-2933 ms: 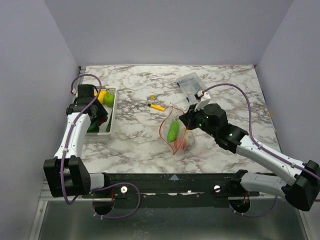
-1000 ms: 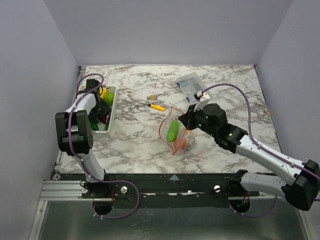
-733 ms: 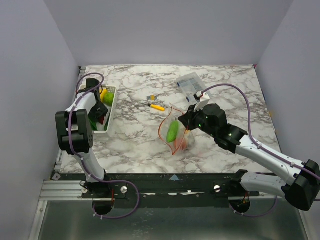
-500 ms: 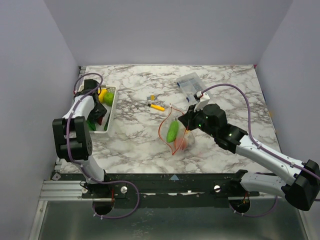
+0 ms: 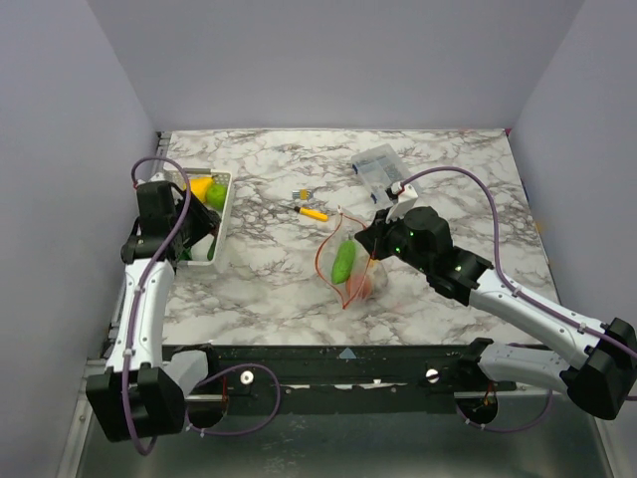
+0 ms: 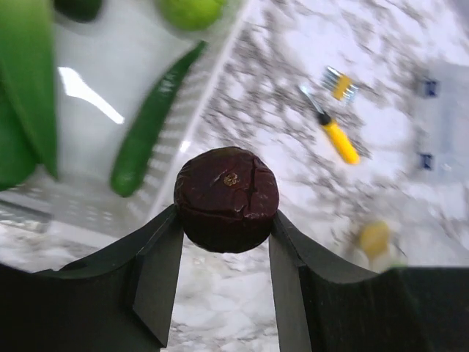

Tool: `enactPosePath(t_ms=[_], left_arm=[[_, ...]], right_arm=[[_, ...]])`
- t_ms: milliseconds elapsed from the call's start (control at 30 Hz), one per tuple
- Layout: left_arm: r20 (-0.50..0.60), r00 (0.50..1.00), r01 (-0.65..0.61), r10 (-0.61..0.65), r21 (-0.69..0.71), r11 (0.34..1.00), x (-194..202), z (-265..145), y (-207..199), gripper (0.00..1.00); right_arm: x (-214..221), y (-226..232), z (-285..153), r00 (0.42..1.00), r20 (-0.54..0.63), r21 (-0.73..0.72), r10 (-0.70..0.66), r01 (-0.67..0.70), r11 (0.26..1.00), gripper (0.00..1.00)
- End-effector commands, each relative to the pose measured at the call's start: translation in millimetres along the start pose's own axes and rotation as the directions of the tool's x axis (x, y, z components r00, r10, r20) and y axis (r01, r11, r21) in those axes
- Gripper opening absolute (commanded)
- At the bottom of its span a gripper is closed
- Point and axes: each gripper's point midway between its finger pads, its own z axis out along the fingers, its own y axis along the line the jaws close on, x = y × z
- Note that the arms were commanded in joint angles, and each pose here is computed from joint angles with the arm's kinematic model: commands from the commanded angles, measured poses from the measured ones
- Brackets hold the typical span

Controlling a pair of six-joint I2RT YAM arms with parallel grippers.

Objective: Place the food in the zip-top bag and seal the zipper

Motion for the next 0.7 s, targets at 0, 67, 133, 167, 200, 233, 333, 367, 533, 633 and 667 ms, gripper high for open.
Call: enactPosePath(t_ms=[0,67,133,167,200,233,333,367,533,633,667], left_arm=[[-0.054,0.995,-0.045,0.084,0.504,0.862,34.9,-41.7,-84.1,0.09],[-0.065,0.991,-0.051,0.117,0.627,0.777,50.6,-62.7,-112.3,0.08],[-0.067,0.980,-0.078,0.185,0.730,0.679,73.9,-88.5,-145.0,0.07],[-0.065,0.973,-0.091,0.221,0.775,0.626,85.8,-102.9,-159.5,0.07],[-0.054,0.966,-0.106,0.254,0.810,0.577,94.9,-115.6,-171.3,0.06],[-0.041,0.961,-0.120,0.275,0.832,0.542,101.6,-126.3,-179.6,0.06],[-0.009,0.948,-0.149,0.319,0.871,0.467,121.4,-147.8,-194.5,0.06],[-0.004,0.945,-0.151,0.327,0.882,0.447,126.6,-151.5,-198.2,0.06],[-0.049,0.922,-0.118,0.383,0.908,0.401,160.6,-155.2,-217.2,0.06],[-0.056,0.907,-0.120,0.417,0.915,0.385,178.5,-157.6,-233.1,0.06],[-0.060,0.900,-0.124,0.432,0.915,0.384,184.7,-156.1,-237.3,0.06]], right_arm=[[-8.1,7.8,-4.1,1.000,0.005,-0.017,0.015,-0.015,1.000,0.01],[-8.7,7.6,-5.2,1.000,0.008,-0.015,0.022,-0.022,1.000,0.01],[-8.2,8.3,-6.0,0.999,0.008,-0.016,0.036,-0.035,0.999,0.01],[-7.7,8.1,-6.4,0.999,0.007,-0.016,0.043,-0.043,0.999,0.01],[-8.1,9.2,-6.6,0.999,0.009,-0.019,0.051,-0.051,0.999,0.01],[-7.9,9.8,-7.0,0.998,0.009,-0.021,0.061,-0.061,0.998,0.01],[-12.7,13.2,-9.3,0.996,0.021,-0.032,0.084,-0.084,0.996,0.01],[-14.5,13.5,-9.7,0.996,0.026,-0.032,0.091,-0.090,0.995,0.01],[-30.2,20.8,-13.0,0.992,0.056,-0.052,0.111,-0.108,0.993,0.01],[-38.5,23.8,-16.1,0.991,0.073,-0.061,0.115,-0.111,0.992,0.01],[-40.1,24.3,-17.0,0.990,0.077,-0.062,0.116,-0.112,0.992,0.01]])
